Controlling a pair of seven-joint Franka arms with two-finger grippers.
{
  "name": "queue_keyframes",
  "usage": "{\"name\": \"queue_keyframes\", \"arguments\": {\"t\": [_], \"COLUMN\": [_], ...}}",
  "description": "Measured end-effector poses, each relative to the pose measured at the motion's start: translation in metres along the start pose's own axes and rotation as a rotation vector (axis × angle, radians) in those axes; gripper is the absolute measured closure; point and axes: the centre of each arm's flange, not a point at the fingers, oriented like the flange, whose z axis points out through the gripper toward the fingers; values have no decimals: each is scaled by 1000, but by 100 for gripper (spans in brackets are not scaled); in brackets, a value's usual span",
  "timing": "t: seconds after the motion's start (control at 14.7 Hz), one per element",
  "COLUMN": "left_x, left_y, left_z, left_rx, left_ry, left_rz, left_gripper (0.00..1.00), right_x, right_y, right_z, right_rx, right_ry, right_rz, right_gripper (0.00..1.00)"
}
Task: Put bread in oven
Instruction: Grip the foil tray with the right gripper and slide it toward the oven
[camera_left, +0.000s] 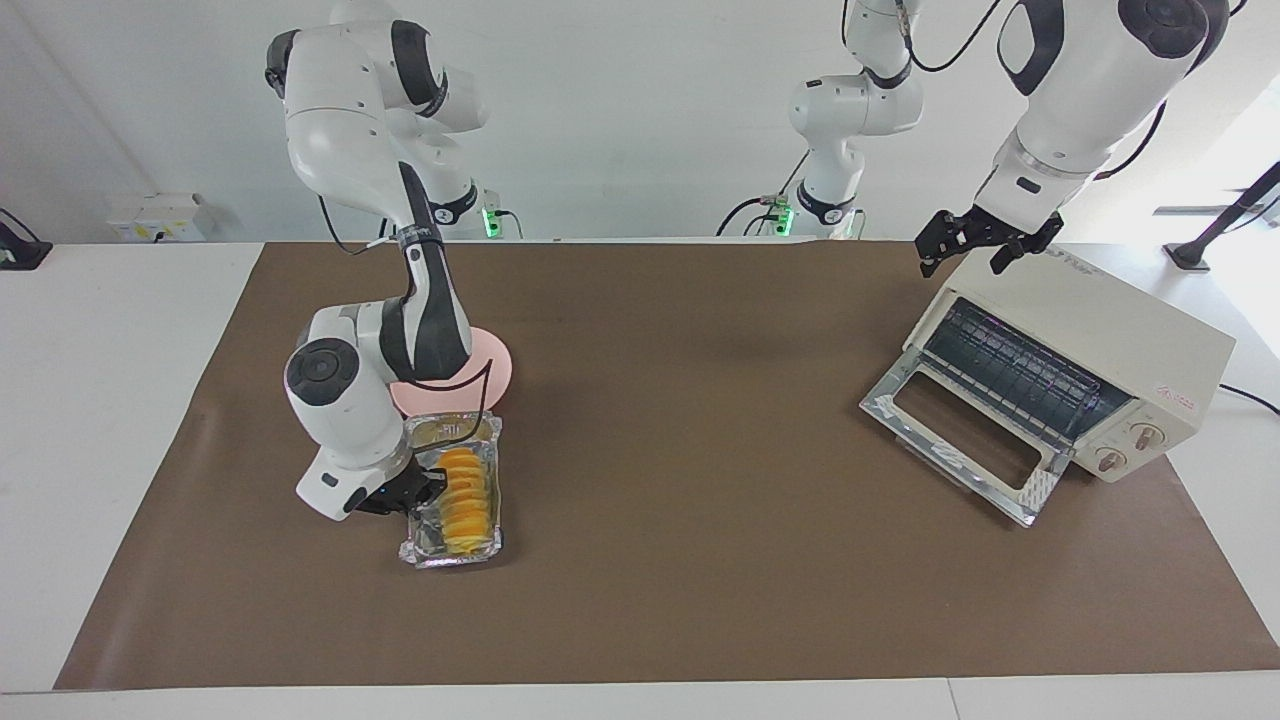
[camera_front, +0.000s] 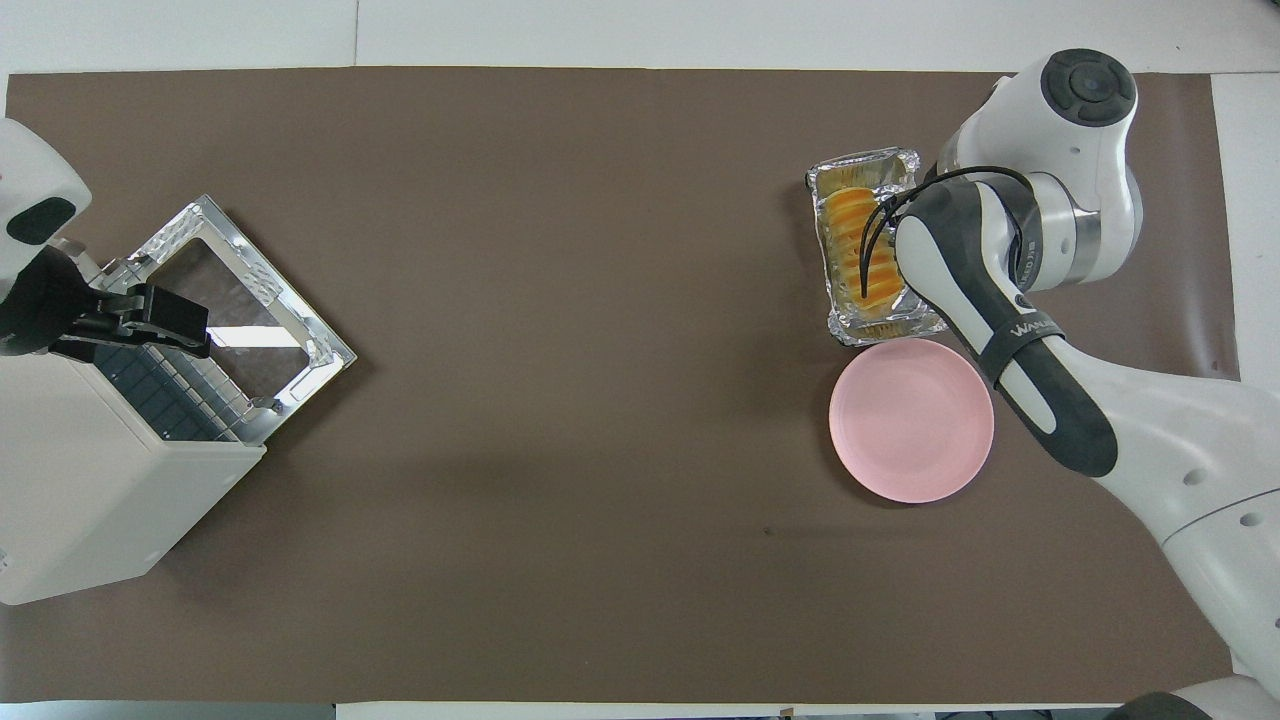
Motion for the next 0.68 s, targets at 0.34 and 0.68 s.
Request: {"name": "queue_keyframes", "arguments": {"t": [0.34, 0.68], "left_x": [0, 0], "left_y": [0, 0], "left_z": [0, 0], "left_rx": [0, 0], "left_ry": [0, 0], "left_rz": [0, 0], "left_gripper": [0, 0], "right_x": [-1, -24], "right_y": [-96, -278], "right_z": [-96, -111], "right_rx": [73, 93], "right_ry": [-73, -62], "right_rz": [-16, 72], "right_gripper": [98, 98]}}
